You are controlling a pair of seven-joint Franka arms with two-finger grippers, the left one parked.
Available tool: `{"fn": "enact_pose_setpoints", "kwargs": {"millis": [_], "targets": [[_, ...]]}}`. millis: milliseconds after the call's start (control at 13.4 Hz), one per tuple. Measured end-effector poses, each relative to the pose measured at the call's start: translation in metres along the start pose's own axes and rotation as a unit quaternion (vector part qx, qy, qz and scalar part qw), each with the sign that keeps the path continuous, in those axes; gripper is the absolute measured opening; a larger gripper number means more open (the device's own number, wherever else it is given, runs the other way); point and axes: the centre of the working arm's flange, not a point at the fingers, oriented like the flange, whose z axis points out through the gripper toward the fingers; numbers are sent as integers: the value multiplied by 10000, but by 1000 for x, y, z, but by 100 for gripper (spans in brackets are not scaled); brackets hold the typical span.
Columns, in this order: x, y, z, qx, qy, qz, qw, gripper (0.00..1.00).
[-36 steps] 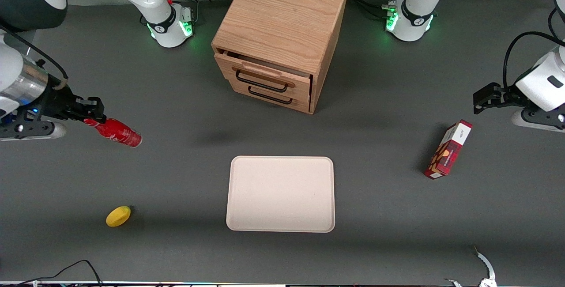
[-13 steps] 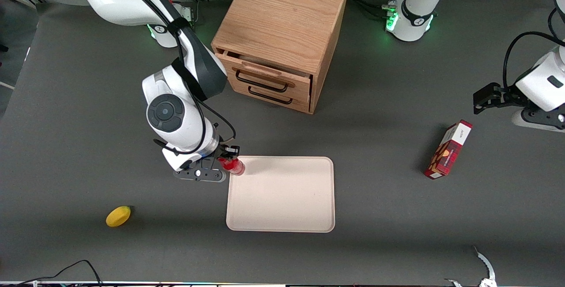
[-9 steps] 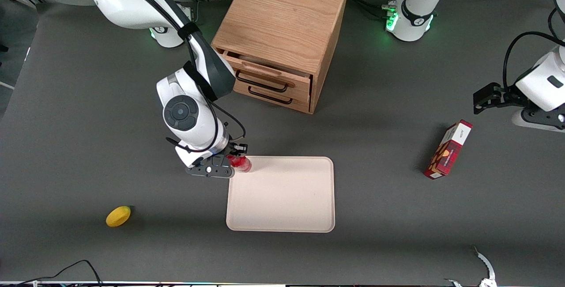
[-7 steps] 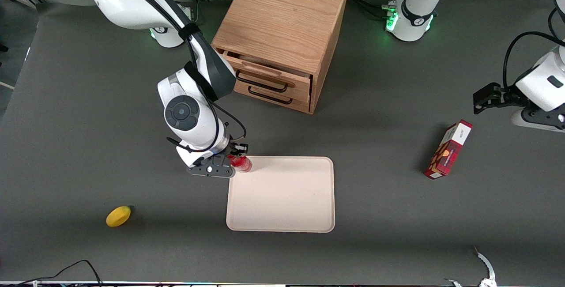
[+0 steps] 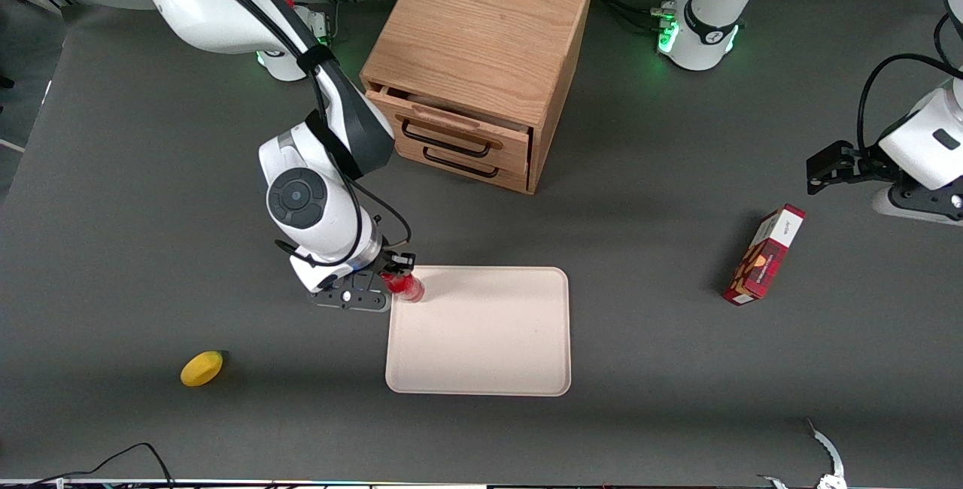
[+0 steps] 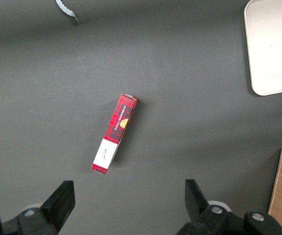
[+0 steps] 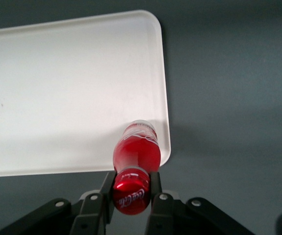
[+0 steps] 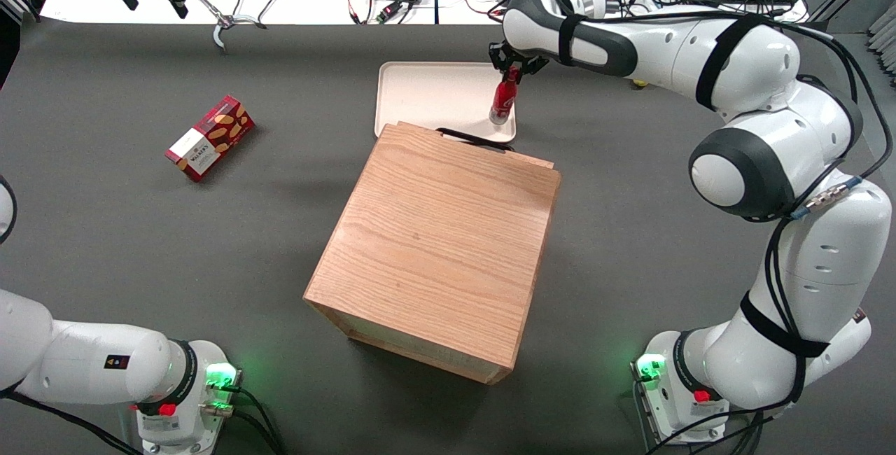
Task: Place coke bottle on tray
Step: 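Lower the bottle onto the tray and open the right gripper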
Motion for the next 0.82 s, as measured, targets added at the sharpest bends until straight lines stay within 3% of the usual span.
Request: {"fn": "enact_pose_setpoints", "kwargs": {"millis": [374, 824], "targets": [[32, -4, 2, 132, 233, -312, 9992, 31], [66, 9, 15, 115, 420, -514, 9977, 31]]}}
